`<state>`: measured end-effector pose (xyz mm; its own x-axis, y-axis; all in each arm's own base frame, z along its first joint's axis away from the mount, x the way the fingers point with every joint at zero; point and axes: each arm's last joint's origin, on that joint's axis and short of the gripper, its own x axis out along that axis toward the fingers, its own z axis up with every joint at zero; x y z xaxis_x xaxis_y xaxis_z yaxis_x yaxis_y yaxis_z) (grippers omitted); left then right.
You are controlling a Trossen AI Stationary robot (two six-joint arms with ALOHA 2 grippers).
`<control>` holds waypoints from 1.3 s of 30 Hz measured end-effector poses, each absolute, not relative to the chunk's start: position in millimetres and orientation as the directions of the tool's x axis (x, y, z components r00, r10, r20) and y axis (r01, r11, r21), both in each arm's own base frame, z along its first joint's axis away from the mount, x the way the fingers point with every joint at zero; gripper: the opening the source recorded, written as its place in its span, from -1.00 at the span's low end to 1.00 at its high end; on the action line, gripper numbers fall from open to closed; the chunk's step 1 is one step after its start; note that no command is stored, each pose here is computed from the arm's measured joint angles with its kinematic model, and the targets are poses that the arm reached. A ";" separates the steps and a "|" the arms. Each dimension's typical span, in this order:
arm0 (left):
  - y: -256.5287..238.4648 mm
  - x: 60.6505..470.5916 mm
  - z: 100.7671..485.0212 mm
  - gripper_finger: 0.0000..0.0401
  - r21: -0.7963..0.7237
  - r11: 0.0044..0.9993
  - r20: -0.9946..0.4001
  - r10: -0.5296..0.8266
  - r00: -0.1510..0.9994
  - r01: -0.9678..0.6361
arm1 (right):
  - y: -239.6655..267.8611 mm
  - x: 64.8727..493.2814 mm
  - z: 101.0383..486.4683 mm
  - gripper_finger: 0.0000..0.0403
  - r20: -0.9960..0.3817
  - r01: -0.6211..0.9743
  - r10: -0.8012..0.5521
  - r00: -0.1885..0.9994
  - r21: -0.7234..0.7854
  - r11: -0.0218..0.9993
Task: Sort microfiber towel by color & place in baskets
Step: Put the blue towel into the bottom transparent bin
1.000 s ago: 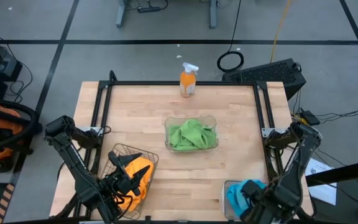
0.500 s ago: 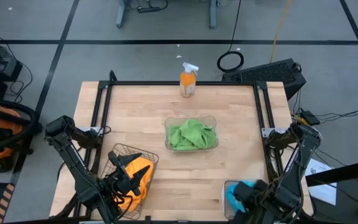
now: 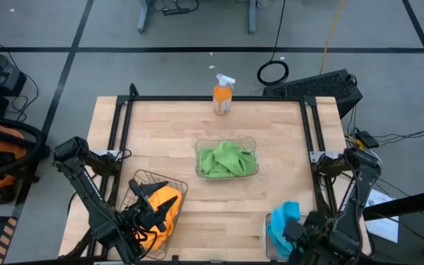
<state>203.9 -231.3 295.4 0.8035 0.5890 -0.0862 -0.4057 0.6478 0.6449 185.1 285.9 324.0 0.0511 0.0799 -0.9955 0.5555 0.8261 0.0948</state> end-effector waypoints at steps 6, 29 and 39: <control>-231.9 204.2 294.8 0.44 0.636 0.661 -0.107 0.588 0.802 -0.400 | 295.7 166.3 323.7 0.50 -0.996 0.524 0.092 -0.008 0.074 0.849; -231.3 204.6 296.3 0.44 0.649 0.633 -0.054 0.590 0.805 -0.421 | 311.1 142.9 332.8 0.61 -0.897 0.338 -0.134 0.422 0.018 0.941; -227.7 208.6 296.5 0.44 0.662 0.616 -0.050 0.604 0.795 -0.427 | 307.3 149.4 329.1 0.60 -0.688 0.312 -0.276 0.671 -0.075 0.947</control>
<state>208.6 -227.7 296.5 0.7953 0.6042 -0.0496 -0.4268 0.6161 0.6620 149.4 307.3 329.1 0.6710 -0.2757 -0.6884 0.3124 0.9470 -0.0747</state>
